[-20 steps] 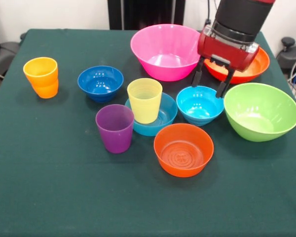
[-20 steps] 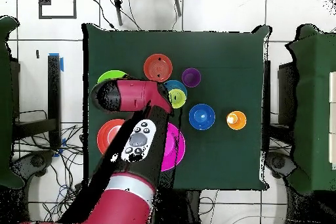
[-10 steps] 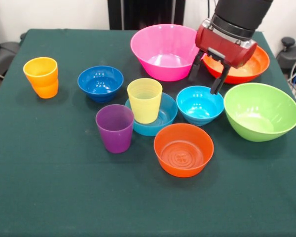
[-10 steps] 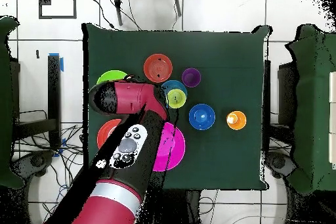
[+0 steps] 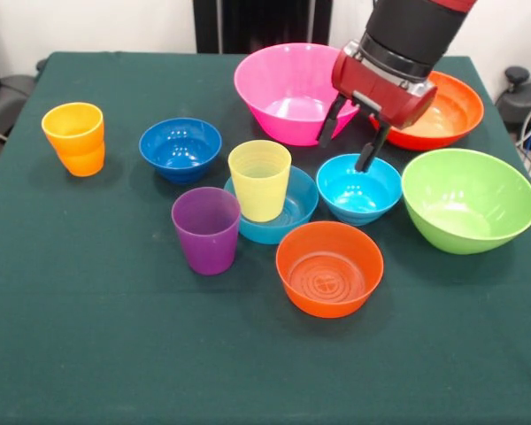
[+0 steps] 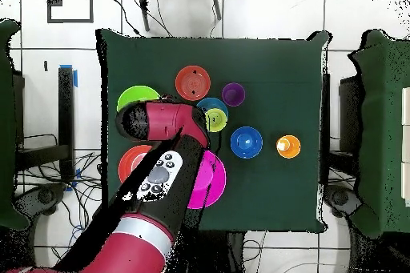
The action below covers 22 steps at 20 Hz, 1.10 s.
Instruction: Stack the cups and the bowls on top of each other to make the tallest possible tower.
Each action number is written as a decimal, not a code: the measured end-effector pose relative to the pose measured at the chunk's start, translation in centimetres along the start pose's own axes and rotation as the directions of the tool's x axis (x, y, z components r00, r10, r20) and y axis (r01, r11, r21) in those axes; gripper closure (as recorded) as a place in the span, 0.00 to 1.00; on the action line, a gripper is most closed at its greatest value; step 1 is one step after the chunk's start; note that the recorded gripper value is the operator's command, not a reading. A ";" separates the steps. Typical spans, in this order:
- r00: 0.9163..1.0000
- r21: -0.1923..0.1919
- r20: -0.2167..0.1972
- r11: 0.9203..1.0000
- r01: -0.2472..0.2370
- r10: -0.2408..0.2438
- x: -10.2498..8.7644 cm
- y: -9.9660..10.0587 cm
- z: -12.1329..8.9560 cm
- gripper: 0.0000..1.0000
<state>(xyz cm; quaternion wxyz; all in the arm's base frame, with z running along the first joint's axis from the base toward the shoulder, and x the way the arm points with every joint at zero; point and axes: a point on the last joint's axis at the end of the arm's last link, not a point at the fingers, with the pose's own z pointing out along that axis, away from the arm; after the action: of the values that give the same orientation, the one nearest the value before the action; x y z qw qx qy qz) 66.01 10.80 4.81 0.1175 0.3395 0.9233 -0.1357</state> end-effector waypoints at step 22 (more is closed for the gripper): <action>0.996 0.082 -0.089 0.996 0.020 -0.012 2.3 1.8 0.7 0.00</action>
<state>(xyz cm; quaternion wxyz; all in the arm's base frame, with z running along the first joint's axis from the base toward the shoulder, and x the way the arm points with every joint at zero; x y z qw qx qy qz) 65.62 13.24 3.11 0.0614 0.3423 0.9239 -0.1596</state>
